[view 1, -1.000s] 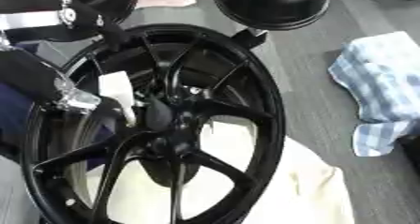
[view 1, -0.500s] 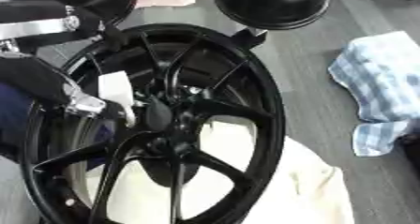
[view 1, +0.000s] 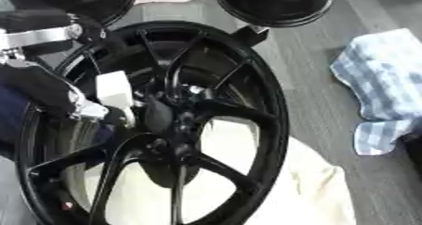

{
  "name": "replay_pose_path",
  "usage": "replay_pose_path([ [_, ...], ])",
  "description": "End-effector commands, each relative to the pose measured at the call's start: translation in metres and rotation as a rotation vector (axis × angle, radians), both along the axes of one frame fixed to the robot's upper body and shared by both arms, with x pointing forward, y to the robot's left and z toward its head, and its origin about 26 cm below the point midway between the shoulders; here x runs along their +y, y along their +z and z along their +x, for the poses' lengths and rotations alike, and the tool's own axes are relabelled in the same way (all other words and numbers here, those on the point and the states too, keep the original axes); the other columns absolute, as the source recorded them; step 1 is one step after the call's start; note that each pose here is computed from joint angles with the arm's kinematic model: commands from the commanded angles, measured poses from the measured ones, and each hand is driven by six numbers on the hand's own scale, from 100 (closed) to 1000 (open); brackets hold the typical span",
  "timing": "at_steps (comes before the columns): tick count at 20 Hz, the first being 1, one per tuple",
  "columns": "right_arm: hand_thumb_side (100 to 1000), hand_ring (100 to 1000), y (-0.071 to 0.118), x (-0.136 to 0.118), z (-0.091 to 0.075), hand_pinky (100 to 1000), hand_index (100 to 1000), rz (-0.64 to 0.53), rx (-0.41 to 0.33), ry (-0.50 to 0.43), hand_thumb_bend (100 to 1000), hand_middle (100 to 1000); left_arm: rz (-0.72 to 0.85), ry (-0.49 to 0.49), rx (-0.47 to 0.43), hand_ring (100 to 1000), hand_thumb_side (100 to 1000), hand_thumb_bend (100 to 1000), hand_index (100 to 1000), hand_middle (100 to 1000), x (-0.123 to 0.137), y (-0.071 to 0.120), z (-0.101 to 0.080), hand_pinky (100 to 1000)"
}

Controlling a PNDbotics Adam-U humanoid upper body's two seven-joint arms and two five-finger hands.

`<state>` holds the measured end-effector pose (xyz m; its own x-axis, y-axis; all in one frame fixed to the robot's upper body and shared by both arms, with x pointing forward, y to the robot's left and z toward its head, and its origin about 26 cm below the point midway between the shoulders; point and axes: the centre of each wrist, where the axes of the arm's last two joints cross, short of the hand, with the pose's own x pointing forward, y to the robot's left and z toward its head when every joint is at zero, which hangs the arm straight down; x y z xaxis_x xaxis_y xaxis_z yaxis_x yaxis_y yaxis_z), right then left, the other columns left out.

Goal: Pull the pin out of the wheel hub.

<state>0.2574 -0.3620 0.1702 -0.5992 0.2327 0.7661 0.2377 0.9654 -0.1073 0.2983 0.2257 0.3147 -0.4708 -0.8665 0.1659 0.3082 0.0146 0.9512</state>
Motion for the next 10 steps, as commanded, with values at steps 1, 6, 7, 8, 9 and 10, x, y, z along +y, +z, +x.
replay_pose_path([
  [1,485,731,0.0080,0.0012,-0.0008,750,587,-0.022,-0.021,0.007,224,667,0.003,0.042,-0.027,978,462,616,881,775,0.0034,0.0074,-0.0028,929],
  [6,486,732,0.0075,0.0021,-0.0005,751,586,-0.022,-0.020,0.007,226,667,-0.003,0.040,-0.032,976,508,509,875,762,0.0043,0.0057,-0.0026,924],
  [7,485,732,0.0074,0.0023,-0.0005,751,586,-0.022,-0.020,0.007,227,667,-0.003,0.037,-0.031,975,509,503,873,761,0.0042,0.0054,-0.0025,923],
  [8,486,732,0.0072,0.0024,-0.0005,751,586,-0.021,-0.020,0.007,227,667,-0.003,0.034,-0.029,974,508,497,872,759,0.0042,0.0052,-0.0025,921],
  [9,486,732,0.0071,0.0025,-0.0005,751,586,-0.021,-0.020,0.006,227,667,-0.001,0.031,-0.027,974,504,496,871,759,0.0043,0.0049,-0.0025,922],
  [10,486,732,0.0069,0.0026,-0.0005,751,586,-0.020,-0.020,0.006,227,667,0.001,0.029,-0.024,973,500,495,870,758,0.0044,0.0046,-0.0024,921],
])
